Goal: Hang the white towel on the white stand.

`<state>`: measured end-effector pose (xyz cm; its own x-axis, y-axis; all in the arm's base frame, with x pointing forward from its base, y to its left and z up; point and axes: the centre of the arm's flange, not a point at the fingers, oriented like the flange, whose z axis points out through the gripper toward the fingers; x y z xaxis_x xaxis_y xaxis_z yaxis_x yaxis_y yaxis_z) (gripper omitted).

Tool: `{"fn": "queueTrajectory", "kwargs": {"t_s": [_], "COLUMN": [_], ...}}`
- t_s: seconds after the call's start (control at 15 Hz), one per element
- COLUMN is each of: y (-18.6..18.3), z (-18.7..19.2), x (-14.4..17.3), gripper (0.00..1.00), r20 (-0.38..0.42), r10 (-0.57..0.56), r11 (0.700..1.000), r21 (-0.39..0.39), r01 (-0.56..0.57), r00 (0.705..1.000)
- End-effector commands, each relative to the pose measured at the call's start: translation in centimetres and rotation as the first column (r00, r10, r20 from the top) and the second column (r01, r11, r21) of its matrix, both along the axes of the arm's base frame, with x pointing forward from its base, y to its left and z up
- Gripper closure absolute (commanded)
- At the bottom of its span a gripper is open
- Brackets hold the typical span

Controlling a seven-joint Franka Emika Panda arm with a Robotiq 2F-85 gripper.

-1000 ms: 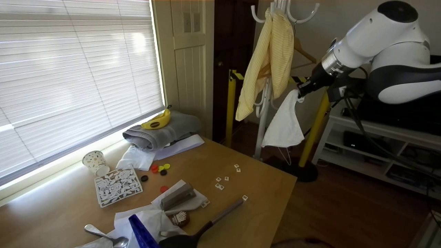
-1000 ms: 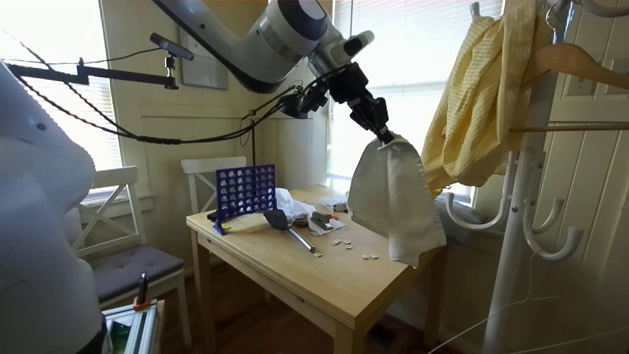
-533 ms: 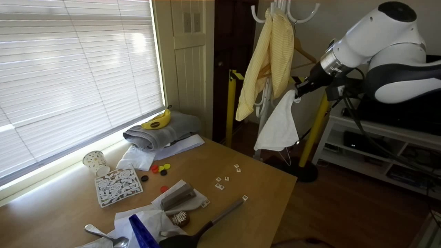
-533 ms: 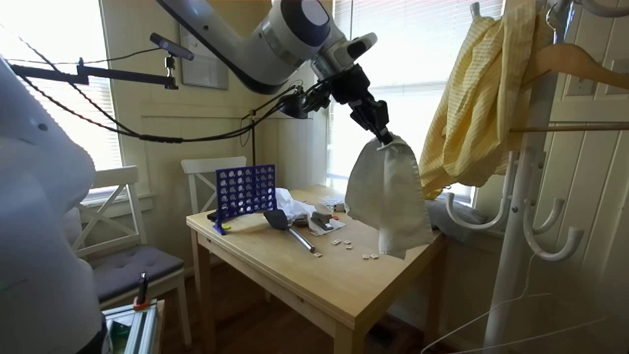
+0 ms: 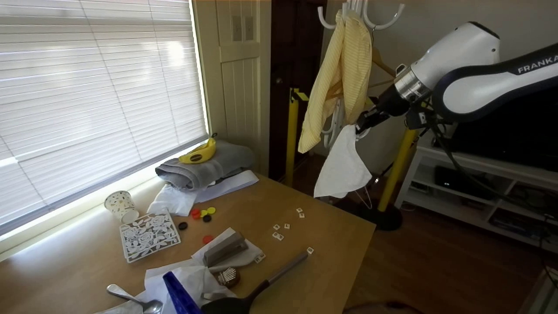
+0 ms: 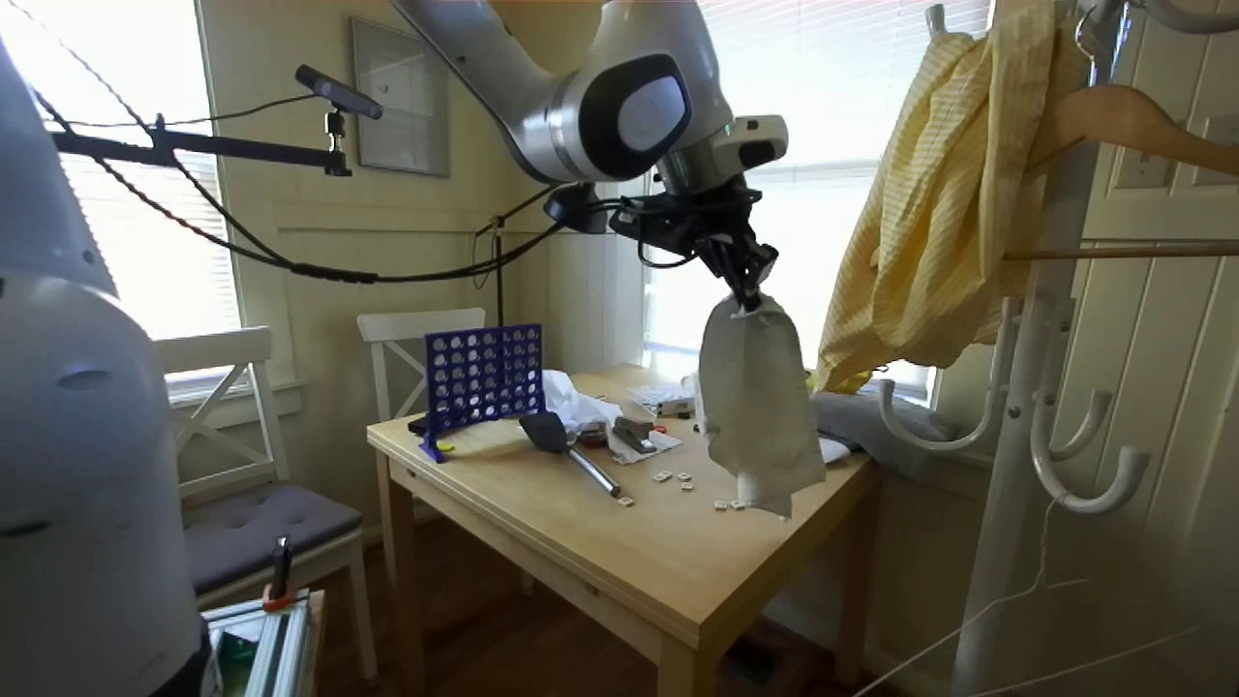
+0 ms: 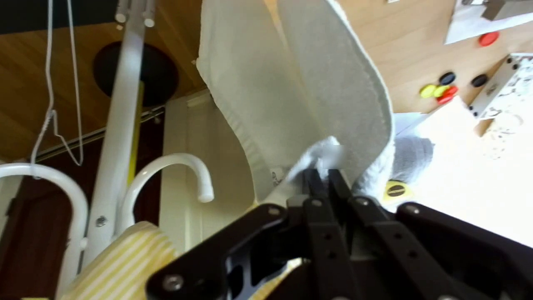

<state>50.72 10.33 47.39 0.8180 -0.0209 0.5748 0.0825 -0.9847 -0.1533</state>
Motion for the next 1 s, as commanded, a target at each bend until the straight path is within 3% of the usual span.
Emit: {"fn": "queueTrajectory", "kwargs": {"t_s": [0.0, 0.07, 0.2, 0.27, 0.93], "y": [-2.1, 0.3, -0.8, -1.2, -5.1], "z": [1.5, 0.5, 1.3, 1.5, -0.2], "x": [3.0, 0.5, 1.1, 1.3, 7.6], "gripper": [0.98, 0.93, 0.93, 0.98, 0.98], "r20": [-0.018, -0.003, -0.002, -0.001, -0.022], "r10": [0.089, 0.057, 0.076, 0.077, -0.037], "r11": [0.993, 0.997, 0.995, 0.995, 0.972], "r21": [0.08, 0.051, 0.066, 0.066, 0.23], "r01": [-0.087, -0.056, -0.076, -0.077, 0.041], "r00": [0.996, 0.998, 0.997, 0.997, 0.999]}}
